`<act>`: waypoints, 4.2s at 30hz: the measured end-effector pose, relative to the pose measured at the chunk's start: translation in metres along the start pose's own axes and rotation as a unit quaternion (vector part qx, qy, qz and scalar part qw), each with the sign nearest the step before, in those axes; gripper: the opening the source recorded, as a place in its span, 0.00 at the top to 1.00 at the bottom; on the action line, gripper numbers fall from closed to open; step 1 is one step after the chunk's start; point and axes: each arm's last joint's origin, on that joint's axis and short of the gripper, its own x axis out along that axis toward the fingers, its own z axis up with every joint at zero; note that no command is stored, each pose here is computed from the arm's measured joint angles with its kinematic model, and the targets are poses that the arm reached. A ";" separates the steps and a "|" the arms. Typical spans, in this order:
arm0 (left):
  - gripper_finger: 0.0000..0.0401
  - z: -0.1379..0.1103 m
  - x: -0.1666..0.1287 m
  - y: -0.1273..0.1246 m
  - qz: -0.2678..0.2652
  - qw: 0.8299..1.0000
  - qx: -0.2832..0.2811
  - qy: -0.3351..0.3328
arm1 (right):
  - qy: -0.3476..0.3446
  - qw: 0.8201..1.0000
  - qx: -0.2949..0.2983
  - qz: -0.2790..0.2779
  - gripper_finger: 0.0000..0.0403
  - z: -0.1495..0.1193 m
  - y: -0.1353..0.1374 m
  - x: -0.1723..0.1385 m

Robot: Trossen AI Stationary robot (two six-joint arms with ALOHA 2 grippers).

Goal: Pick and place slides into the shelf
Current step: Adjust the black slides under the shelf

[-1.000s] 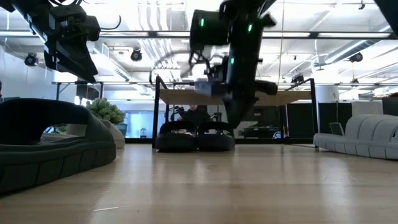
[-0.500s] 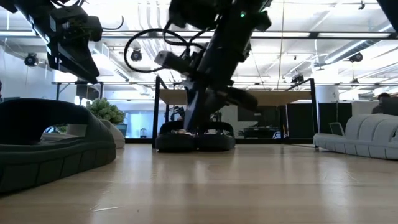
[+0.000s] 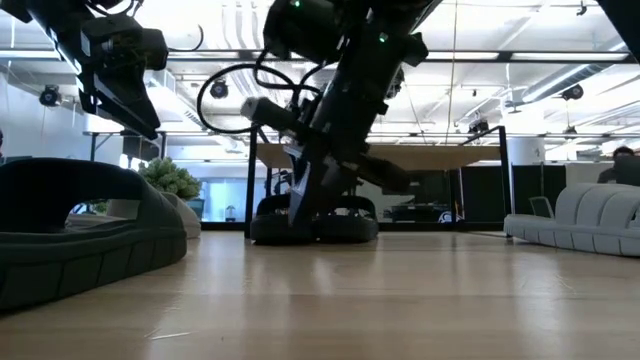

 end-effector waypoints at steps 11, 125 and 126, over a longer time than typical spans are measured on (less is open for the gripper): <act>0.67 0.001 0.000 0.000 -0.002 1.000 -0.003 -0.003 | -0.010 0.999 0.006 0.040 0.97 0.000 0.006 0.017; 0.67 0.009 0.020 -0.010 -0.005 1.000 0.011 0.001 | -0.191 0.968 0.086 -0.141 0.98 0.038 -0.063 -0.041; 0.67 0.009 0.021 -0.010 -0.004 1.000 0.011 0.002 | -0.197 0.966 0.098 -0.137 0.98 0.039 -0.062 -0.039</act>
